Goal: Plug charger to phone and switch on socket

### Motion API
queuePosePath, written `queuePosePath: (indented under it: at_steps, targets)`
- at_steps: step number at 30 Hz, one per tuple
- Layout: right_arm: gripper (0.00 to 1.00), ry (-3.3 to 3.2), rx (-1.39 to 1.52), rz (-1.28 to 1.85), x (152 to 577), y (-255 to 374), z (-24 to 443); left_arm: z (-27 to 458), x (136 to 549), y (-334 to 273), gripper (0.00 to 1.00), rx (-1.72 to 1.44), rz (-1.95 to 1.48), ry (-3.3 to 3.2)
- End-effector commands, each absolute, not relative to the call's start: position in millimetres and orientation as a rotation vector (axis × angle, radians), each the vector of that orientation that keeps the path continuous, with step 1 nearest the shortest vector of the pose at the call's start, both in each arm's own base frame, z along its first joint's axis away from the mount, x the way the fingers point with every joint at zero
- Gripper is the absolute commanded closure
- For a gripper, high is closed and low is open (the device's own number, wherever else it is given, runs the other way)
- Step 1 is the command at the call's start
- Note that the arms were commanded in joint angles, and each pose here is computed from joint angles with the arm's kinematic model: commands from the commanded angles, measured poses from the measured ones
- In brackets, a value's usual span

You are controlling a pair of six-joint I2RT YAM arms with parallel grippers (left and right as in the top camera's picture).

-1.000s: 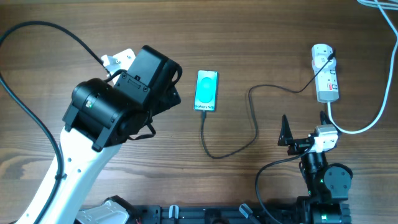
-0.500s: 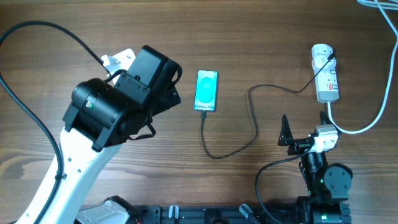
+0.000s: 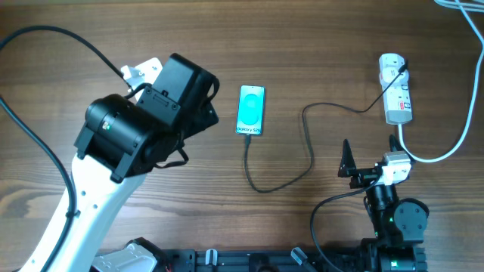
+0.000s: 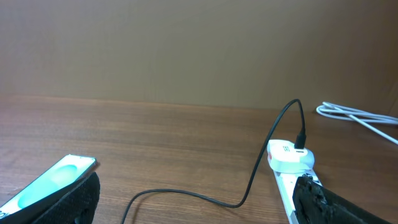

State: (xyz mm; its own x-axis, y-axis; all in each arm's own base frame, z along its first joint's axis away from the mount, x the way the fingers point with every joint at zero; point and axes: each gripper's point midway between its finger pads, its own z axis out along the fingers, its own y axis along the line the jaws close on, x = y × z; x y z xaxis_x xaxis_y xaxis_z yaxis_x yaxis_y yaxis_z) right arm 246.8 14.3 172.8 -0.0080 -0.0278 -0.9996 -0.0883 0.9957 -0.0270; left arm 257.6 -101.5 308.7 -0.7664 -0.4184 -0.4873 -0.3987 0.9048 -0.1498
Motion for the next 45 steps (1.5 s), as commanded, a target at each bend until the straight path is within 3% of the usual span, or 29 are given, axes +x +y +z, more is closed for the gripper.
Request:
queuePosePath:
  at_steps: [1,9,18,21,26,35,38,45]
  targets:
    - [0.00,1.564,-0.094,0.033,246,13,176,314,269,-102,0.00,-0.636,-0.091,2.485]
    - [0.00,1.564,-0.094,0.033,246,13,176,334,292,-127,0.00,-0.188,-0.261,2.478]
    - [0.00,1.564,-0.093,0.033,246,13,176,356,294,-93,0.00,-0.199,-0.256,2.396]
    - [0.00,1.564,-0.093,0.033,246,13,176,371,283,-104,0.00,0.092,-0.340,2.356]
    - [0.00,1.564,-0.094,0.033,246,13,176,379,273,-86,0.00,0.076,-0.337,2.292]
    - [0.00,1.564,-0.094,0.033,246,13,176,333,268,-60,0.00,0.041,-0.351,2.004]
    - [0.00,1.564,-0.093,0.033,246,13,176,314,257,-65,0.00,0.207,-0.357,1.870]
    - [0.00,1.564,-0.093,0.033,246,13,176,269,231,-39,0.00,0.118,-0.288,1.811]
